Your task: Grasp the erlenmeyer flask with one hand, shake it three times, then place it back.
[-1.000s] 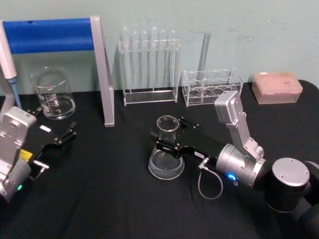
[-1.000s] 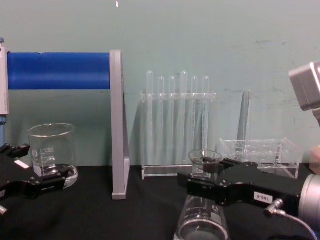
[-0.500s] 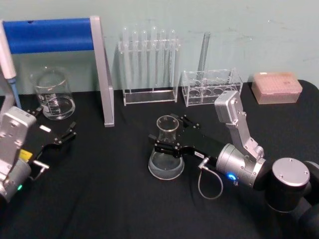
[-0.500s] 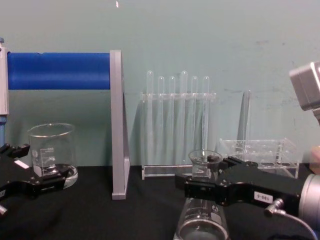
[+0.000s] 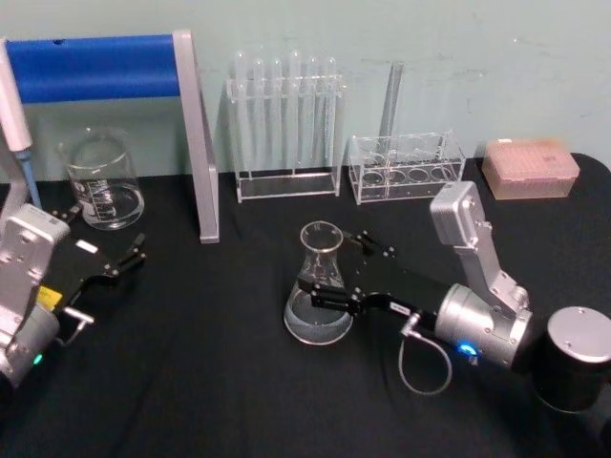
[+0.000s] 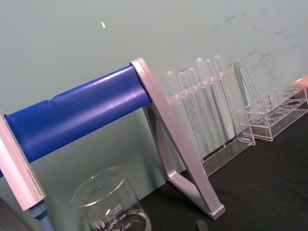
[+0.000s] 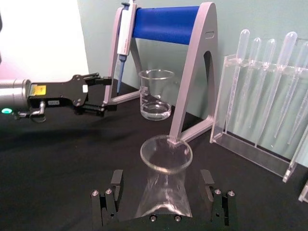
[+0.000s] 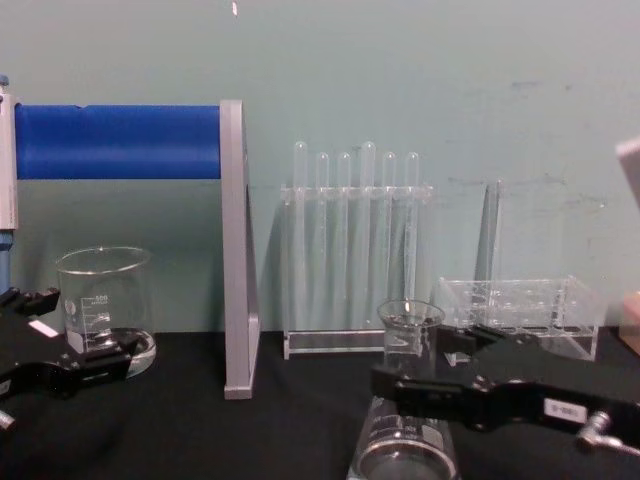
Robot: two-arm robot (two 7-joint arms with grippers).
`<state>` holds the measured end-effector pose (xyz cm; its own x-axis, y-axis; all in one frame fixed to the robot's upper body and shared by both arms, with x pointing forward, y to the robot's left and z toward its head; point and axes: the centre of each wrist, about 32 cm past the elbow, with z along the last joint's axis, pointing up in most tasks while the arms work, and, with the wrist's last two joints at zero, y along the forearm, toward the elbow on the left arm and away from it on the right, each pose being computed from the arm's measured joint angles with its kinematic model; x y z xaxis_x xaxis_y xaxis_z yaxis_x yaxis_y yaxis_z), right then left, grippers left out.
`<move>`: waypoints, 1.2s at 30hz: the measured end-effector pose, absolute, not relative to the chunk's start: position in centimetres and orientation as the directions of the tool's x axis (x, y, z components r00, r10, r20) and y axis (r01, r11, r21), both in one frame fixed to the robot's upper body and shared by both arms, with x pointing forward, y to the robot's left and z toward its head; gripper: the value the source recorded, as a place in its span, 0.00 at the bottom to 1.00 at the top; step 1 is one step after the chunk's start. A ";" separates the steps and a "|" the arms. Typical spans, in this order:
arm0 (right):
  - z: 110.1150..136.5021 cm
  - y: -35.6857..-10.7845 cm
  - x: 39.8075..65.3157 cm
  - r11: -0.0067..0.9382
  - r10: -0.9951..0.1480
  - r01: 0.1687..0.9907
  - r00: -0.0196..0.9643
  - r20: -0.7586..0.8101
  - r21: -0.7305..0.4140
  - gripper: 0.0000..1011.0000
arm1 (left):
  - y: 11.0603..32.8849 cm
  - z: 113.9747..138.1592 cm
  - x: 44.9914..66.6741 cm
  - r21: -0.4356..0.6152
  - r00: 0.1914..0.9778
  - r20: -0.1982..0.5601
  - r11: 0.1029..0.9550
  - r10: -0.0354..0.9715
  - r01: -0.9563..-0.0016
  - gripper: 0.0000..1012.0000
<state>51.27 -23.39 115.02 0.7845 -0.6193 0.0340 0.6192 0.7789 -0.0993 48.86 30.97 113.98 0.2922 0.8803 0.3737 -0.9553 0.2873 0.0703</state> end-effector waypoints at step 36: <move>115.5 -28.8 51.1 0.481 -0.867 0.877 0.474 0.151 0.010 0.99 | 31.0 114.0 48.9 0.070 0.292 0.374 0.287 0.880 -0.955 0.99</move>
<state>51.12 -28.79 115.52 0.4742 -0.8673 0.1511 0.8766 0.4811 0.0100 48.86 30.97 113.98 0.2922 0.8803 0.3737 -0.9553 0.2873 0.0703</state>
